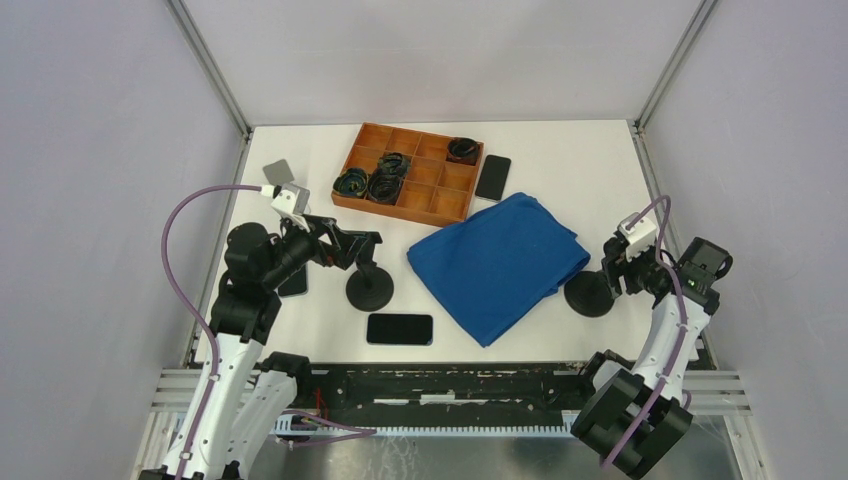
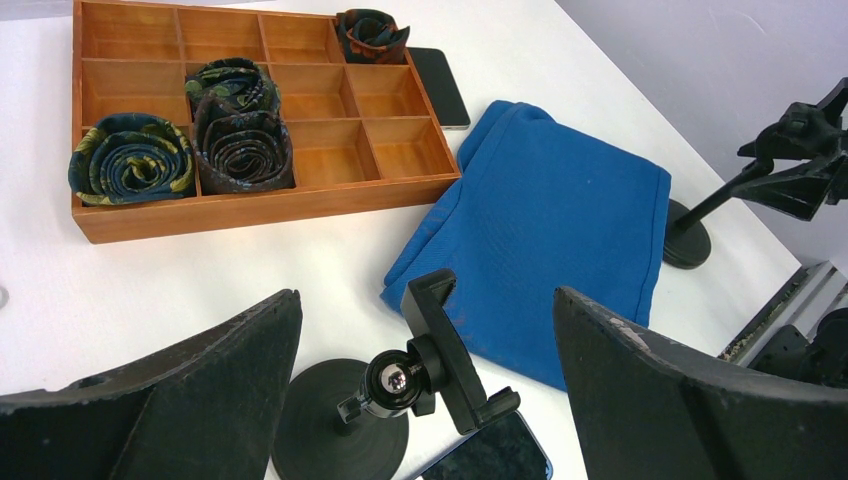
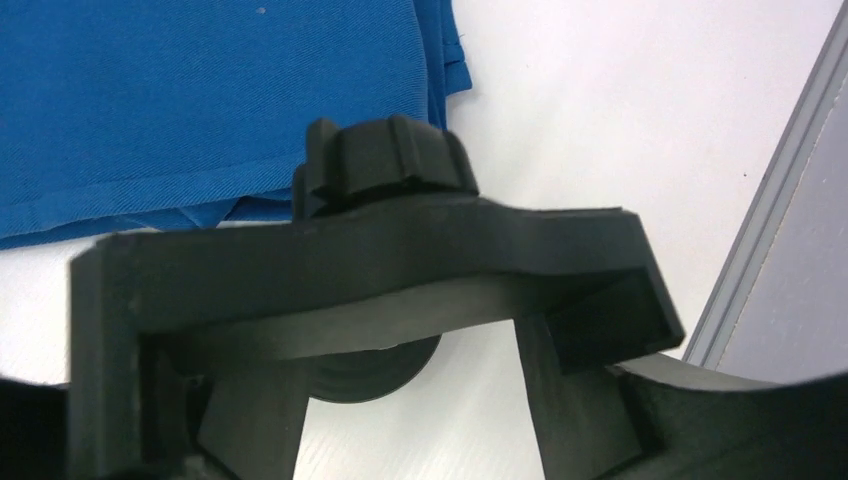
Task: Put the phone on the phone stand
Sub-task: Pick up the phone stand at the center of the board.
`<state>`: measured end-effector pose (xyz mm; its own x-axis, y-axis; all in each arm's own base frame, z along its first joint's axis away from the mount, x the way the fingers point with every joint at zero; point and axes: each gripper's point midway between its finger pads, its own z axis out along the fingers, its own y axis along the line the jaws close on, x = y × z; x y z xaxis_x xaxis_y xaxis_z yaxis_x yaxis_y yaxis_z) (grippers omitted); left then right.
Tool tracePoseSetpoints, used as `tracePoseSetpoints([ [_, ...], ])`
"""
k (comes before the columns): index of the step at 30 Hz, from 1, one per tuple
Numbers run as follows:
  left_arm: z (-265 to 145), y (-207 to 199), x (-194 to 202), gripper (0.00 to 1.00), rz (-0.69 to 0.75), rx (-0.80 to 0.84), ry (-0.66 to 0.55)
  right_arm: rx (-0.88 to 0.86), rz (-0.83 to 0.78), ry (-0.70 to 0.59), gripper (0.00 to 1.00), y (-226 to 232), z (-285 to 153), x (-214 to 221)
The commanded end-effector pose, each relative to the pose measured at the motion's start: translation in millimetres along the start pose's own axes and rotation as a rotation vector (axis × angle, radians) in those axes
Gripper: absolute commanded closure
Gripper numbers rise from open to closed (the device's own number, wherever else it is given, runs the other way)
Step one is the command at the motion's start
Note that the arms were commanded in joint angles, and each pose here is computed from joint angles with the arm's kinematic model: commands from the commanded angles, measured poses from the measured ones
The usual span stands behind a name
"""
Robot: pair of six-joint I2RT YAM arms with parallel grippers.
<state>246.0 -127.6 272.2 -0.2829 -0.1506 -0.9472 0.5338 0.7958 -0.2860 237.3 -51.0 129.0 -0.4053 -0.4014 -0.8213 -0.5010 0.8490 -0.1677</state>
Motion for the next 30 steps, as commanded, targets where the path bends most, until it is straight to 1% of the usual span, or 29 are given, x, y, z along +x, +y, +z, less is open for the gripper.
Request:
tracePoseSetpoints([
  [1,0,-5,-8,0.00,0.073,0.032,-0.030,0.051,-0.024,-0.059,0.28,-13,2,-11],
  [2,0,-4,-8,0.00,0.073,0.031,-0.030,0.055,-0.028,-0.062,0.30,-13,2,-12],
  [4,0,-4,-8,0.00,0.073,0.031,-0.029,0.061,-0.031,-0.066,0.38,-14,2,-12],
  [5,0,-4,-8,0.00,0.073,0.031,-0.029,0.064,-0.032,-0.068,0.44,-15,2,-13],
  [7,0,-5,-8,0.00,0.073,0.033,-0.029,0.071,-0.035,-0.074,0.60,-16,2,-15],
  [9,1,-5,-7,0.00,0.072,0.033,-0.028,0.081,-0.040,-0.081,0.69,-19,1,-18],
  [11,0,-5,-8,0.00,0.072,0.033,-0.029,0.094,-0.047,-0.087,0.75,-23,-1,-23],
  [14,1,-4,-7,0.00,0.072,0.033,-0.027,0.129,-0.066,-0.110,0.81,-36,-6,-37],
  [17,1,-4,-7,0.00,0.072,0.033,-0.026,0.160,-0.070,-0.150,0.84,-51,-11,-57],
  [24,1,-4,-7,0.00,0.071,0.031,-0.026,0.186,-0.020,-0.276,0.88,-86,-13,-104],
  [30,1,-2,-6,0.00,0.071,0.022,-0.023,0.215,-0.033,-0.349,0.91,-108,-3,-145],
])
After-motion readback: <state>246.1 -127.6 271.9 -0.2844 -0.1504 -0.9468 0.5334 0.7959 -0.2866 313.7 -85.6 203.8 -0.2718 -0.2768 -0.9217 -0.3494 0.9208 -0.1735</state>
